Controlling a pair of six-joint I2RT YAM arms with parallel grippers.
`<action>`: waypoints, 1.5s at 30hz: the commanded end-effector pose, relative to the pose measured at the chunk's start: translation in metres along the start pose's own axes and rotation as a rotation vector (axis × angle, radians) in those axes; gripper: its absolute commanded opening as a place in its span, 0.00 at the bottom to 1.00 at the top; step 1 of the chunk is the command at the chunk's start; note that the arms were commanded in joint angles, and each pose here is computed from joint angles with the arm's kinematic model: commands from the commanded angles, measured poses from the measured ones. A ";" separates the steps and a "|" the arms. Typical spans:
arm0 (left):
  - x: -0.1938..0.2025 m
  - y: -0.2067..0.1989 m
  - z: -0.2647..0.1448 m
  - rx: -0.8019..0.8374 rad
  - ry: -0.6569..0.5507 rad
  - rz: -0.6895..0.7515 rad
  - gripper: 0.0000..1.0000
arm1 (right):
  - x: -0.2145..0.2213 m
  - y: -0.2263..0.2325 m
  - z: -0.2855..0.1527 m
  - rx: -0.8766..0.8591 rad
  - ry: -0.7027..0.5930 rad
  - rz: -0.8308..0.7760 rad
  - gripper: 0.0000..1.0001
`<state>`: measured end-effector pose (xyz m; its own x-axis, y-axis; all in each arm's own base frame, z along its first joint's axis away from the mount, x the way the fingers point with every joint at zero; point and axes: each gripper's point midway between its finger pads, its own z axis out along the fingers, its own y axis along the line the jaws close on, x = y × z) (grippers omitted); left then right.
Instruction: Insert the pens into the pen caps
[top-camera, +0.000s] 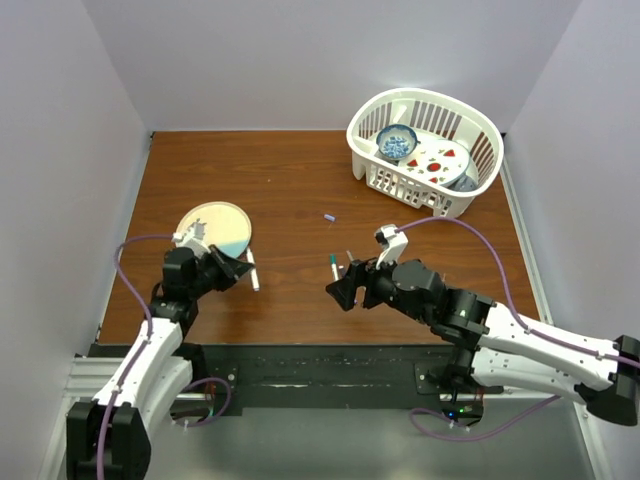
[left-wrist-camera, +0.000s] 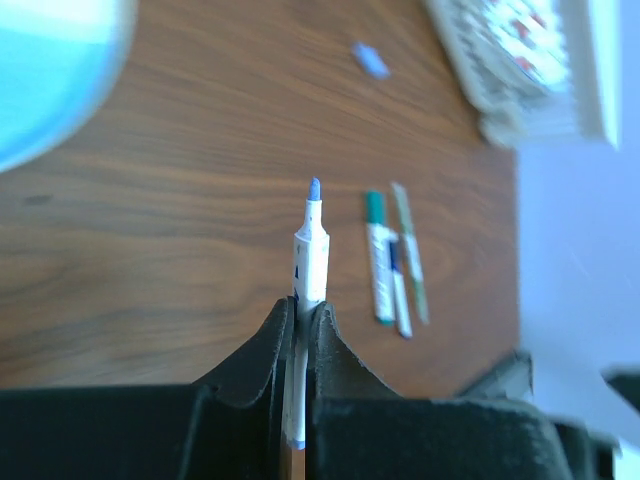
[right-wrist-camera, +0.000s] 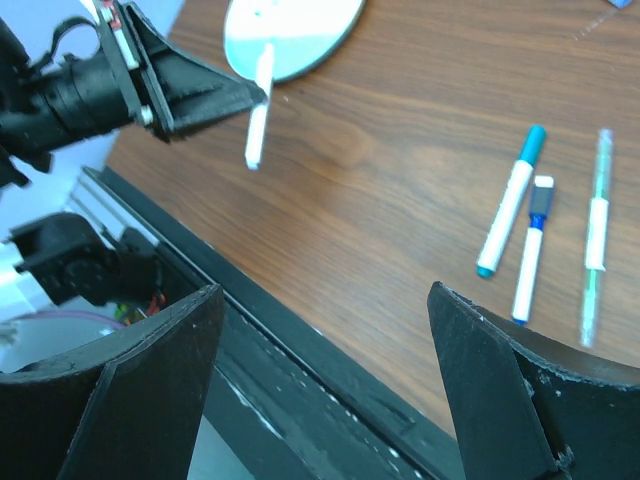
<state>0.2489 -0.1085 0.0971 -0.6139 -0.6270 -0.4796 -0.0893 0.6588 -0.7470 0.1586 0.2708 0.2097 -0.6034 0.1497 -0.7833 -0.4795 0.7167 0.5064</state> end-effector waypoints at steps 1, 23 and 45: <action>0.025 -0.083 -0.019 0.441 0.110 0.220 0.00 | -0.036 0.024 0.004 -0.059 -0.123 0.071 0.87; 0.096 -0.176 -0.064 0.902 0.243 0.335 0.00 | -0.042 0.061 0.047 -0.155 -0.131 0.125 0.61; 0.112 -0.185 -0.071 0.974 0.310 0.391 0.43 | -0.048 0.086 0.047 -0.256 -0.107 0.035 0.00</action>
<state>0.1441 -0.2666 0.1964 -0.7014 -0.2269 -0.6757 0.6628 0.1414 -0.7354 0.1762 0.3515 0.2314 -0.6111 0.2087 -0.7635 -0.5513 0.5800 0.5997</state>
